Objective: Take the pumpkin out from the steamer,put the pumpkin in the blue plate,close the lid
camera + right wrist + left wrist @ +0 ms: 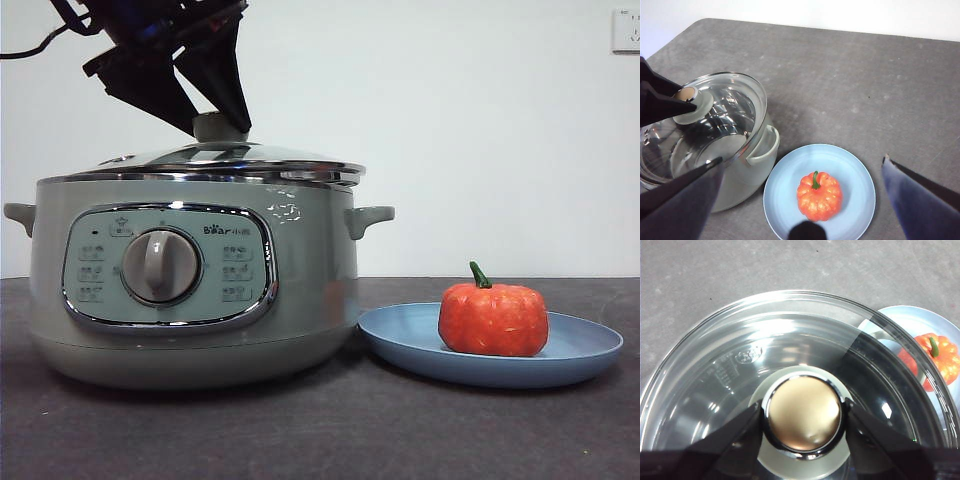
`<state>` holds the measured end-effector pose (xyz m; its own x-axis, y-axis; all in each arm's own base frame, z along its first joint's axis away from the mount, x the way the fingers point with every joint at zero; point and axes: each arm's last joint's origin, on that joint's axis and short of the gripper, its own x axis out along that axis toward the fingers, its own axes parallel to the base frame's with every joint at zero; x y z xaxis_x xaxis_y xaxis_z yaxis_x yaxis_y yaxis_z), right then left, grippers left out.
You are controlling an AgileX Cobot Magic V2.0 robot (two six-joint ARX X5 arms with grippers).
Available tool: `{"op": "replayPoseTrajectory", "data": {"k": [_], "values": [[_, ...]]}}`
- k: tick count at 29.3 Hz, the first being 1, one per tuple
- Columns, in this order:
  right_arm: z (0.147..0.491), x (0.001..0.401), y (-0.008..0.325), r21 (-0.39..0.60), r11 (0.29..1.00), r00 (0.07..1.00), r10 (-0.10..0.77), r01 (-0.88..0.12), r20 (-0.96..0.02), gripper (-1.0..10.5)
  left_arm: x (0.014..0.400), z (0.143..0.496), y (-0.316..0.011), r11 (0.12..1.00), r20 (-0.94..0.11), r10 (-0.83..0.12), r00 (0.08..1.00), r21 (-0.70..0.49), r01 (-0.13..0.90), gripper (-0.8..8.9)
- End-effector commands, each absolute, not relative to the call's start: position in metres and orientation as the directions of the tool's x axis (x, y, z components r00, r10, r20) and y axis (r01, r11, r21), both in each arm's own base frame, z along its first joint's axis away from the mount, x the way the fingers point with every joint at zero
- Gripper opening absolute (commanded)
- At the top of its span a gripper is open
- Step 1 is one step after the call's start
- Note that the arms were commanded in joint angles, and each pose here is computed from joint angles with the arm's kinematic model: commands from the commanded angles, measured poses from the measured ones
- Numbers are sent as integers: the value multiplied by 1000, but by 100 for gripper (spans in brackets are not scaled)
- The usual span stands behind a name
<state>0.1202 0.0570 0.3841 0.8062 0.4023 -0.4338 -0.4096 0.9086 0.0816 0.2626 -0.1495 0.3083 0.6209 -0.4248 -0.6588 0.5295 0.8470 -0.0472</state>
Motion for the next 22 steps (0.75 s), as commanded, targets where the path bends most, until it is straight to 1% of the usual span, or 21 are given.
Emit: {"op": "replayPoseTrajectory", "data": {"k": [1,3,9,15,22], "values": [[382,121,57,87,912,808,397,-401,-436,534,263,305,-149,857,-687,-389,614,-26,514,-9],[382,121,57,87,912,808,397,-401,-436,534,262,303,-148,863,-700,-371,610,-16,506,-9],[382,121,57,87,912,808,397,-401,-435,534,261,302,-147,862,-714,-366,597,-17,507,-9],[382,121,57,87,912,808,397,-401,-436,534,258,299,-145,862,-749,-346,564,-17,506,-9],[382,121,57,87,912,807,397,-402,-436,534,258,298,-145,863,-752,-343,563,-15,505,-9]]}}
